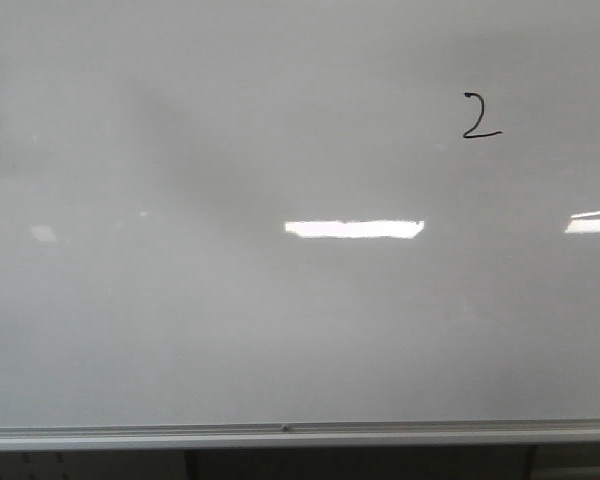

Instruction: Write number 2 on whiteboard

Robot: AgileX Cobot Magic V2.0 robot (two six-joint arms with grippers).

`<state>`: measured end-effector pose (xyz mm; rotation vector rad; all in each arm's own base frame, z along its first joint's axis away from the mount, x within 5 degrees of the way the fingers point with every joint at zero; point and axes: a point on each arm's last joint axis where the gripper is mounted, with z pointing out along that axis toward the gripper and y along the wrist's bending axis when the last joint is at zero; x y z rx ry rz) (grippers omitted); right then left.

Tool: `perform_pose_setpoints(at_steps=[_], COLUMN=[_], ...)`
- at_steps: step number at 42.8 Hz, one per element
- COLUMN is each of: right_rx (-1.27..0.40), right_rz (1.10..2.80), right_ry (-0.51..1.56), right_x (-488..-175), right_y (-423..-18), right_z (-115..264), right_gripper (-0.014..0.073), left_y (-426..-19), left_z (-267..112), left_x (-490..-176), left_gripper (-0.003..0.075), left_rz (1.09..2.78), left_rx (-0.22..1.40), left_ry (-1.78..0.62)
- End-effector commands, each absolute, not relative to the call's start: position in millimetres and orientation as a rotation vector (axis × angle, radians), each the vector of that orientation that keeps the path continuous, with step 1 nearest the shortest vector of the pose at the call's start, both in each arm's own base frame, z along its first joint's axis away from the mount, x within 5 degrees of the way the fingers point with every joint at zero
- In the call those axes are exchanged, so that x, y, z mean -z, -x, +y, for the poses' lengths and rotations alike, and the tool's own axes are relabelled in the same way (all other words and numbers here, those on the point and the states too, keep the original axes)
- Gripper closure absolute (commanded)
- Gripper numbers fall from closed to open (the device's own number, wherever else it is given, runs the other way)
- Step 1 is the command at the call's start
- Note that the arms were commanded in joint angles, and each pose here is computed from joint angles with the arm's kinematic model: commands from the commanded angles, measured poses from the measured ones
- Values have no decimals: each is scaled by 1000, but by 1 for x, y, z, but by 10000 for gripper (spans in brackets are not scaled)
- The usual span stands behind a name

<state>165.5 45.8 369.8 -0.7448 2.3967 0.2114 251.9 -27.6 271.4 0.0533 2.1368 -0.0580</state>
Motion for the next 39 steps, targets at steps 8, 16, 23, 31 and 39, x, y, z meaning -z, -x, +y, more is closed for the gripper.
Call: perform_pose_setpoints(at_steps=[8, 16, 23, 31, 39], right_rx=[-191, -191, -191, -192, -190], right_rz=[2303, 2303, 2303, 2302, 2299], right_ry=[705, 705, 705, 704, 703], right_x=[-385, -385, -385, -385, -385], right_y=[-166, -167, -167, -167, -167], right_z=[45, 45, 45, 45, 45], right_gripper=[68, 68, 68, 68, 68], left_y=[-283, -301, -310, -318, -319], left_z=[-24, -28, -30, -32, -32], left_x=[-272, -256, -247, -239, -237], left_gripper=[729, 729, 706, 512, 302], left_rz=[1936, 1894, 1853, 1829, 1843], left_rx=[154, 189, 215, 233, 227], left_ry=[14, -2, -12, -18, -22])
